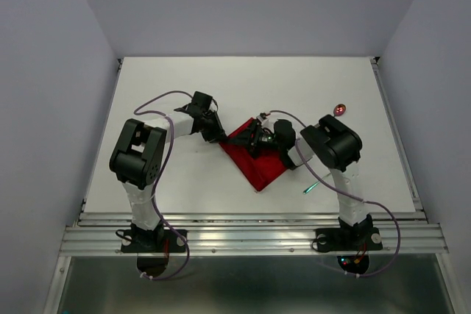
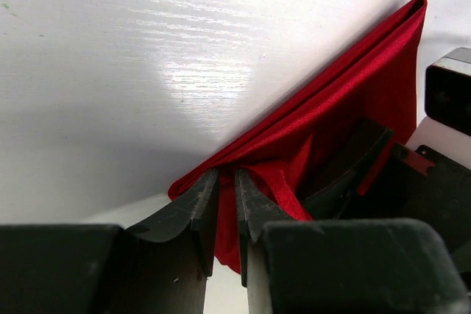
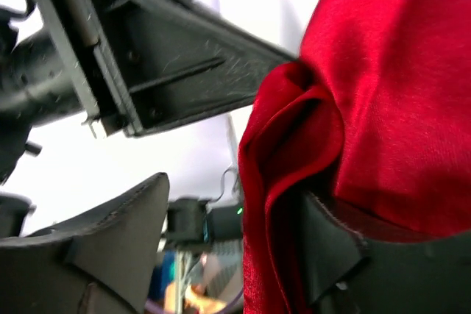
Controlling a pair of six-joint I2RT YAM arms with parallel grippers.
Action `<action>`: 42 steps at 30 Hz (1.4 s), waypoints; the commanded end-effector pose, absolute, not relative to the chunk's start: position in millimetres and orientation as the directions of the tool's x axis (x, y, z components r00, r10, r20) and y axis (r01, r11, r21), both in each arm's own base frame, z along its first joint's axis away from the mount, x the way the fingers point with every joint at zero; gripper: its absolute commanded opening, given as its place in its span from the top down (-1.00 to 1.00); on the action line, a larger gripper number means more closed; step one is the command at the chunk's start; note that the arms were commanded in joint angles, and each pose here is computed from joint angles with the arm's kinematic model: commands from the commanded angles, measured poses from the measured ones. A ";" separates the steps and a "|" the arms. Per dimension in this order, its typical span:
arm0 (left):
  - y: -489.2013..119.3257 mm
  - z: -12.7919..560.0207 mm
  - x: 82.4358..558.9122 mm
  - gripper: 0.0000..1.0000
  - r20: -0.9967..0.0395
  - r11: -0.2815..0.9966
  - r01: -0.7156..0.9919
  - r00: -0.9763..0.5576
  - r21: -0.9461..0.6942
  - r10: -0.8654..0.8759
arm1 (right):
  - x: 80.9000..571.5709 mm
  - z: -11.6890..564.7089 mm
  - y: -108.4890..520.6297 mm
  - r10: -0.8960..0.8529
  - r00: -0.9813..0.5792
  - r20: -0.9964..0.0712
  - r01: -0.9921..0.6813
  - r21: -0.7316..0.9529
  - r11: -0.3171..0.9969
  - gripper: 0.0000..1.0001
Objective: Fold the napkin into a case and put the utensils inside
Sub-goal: Fold the lower triangle-folded napkin at the center of the board.
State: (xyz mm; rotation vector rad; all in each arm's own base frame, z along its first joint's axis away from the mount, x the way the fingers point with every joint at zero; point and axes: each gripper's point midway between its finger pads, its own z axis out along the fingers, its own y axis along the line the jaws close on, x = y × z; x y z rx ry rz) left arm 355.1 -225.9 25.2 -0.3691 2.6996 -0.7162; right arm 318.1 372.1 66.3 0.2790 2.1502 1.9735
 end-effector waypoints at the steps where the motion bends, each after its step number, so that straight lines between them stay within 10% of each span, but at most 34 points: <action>1: -220.1 13.7 353.2 0.48 -0.253 0.869 -0.168 -0.916 -0.466 -0.313 | 327.8 39.3 357.7 0.361 -0.931 -0.055 0.049 0.961 0.272 -0.46; 20: -216.7 5.0 347.3 0.47 -0.237 0.894 -0.174 -0.927 -0.412 -0.290 | 321.0 73.2 289.4 0.205 -0.846 -0.492 -0.166 0.608 0.776 -0.71; 35: -216.3 7.0 348.1 0.47 -0.241 0.908 -0.175 -0.929 -0.381 -0.280 | 232.5 45.2 276.4 0.003 -0.908 -0.418 -0.267 0.586 0.765 -0.81; 42: -219.0 8.2 349.7 0.47 -0.244 0.911 -0.170 -0.930 -0.375 -0.274 | 221.9 44.6 284.2 -0.017 -0.916 -0.402 -0.283 0.613 0.738 -0.22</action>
